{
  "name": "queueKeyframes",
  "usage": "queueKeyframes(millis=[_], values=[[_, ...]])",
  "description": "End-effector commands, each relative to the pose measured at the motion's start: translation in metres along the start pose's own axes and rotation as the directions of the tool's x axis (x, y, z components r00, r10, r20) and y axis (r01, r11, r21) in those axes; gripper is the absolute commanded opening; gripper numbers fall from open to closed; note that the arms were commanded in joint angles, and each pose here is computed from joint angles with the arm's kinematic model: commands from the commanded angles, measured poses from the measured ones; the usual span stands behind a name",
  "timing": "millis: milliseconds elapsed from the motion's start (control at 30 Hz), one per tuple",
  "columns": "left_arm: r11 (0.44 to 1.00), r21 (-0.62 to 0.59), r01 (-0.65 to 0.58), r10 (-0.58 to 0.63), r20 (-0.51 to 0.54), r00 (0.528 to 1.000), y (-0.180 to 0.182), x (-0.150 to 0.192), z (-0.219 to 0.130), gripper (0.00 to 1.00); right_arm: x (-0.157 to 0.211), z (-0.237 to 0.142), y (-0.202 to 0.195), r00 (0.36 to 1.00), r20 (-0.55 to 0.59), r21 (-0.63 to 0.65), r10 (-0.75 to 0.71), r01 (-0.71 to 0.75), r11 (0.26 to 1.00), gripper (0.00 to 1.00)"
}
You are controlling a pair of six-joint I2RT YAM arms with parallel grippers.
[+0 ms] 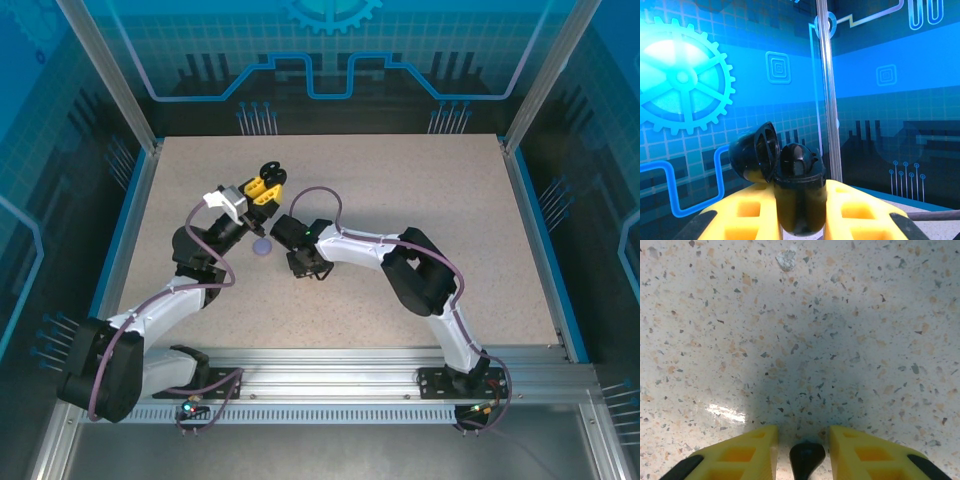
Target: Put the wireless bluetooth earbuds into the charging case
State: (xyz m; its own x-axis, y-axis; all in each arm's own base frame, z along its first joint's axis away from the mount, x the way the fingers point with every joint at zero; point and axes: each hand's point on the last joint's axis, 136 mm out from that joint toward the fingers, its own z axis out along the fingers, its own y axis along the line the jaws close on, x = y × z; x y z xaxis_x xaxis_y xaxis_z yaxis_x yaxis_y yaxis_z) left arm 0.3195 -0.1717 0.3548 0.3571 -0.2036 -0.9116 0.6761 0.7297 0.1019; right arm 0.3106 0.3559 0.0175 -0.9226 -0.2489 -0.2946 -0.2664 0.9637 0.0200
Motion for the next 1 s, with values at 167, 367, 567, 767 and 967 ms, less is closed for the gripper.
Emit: queueKeyframes(millis=[167, 367, 567, 767, 967], values=[[1.000, -0.008, -0.011, 0.011, 0.035, 0.999, 0.001, -0.006, -0.003, 0.00, 0.021, 0.008, -0.003, 0.999, -0.037, 0.046, -0.012, 0.014, 0.999, 0.29], [1.000, -0.004, -0.007, 0.007, 0.038, 0.999, 0.001, -0.008, -0.003, 0.00, 0.022, 0.005, -0.002, 0.999, -0.030, 0.044, -0.012, 0.013, 0.999, 0.28], [1.000, 0.003, -0.001, 0.001, 0.034, 0.999, -0.001, -0.007, -0.003, 0.00, 0.021, 0.005, -0.002, 1.000, -0.026, 0.036, -0.007, 0.008, 0.999, 0.21], [1.000, 0.009, 0.003, -0.003, 0.033, 0.999, -0.001, -0.008, -0.002, 0.00, 0.018, -0.002, -0.002, 1.000, 0.001, 0.017, 0.001, -0.001, 1.000, 0.19], [1.000, 0.013, 0.010, -0.010, 0.034, 0.999, -0.002, -0.008, -0.001, 0.00, 0.003, -0.027, -0.004, 0.997, 0.076, -0.028, 0.032, -0.030, 0.999, 0.19]])
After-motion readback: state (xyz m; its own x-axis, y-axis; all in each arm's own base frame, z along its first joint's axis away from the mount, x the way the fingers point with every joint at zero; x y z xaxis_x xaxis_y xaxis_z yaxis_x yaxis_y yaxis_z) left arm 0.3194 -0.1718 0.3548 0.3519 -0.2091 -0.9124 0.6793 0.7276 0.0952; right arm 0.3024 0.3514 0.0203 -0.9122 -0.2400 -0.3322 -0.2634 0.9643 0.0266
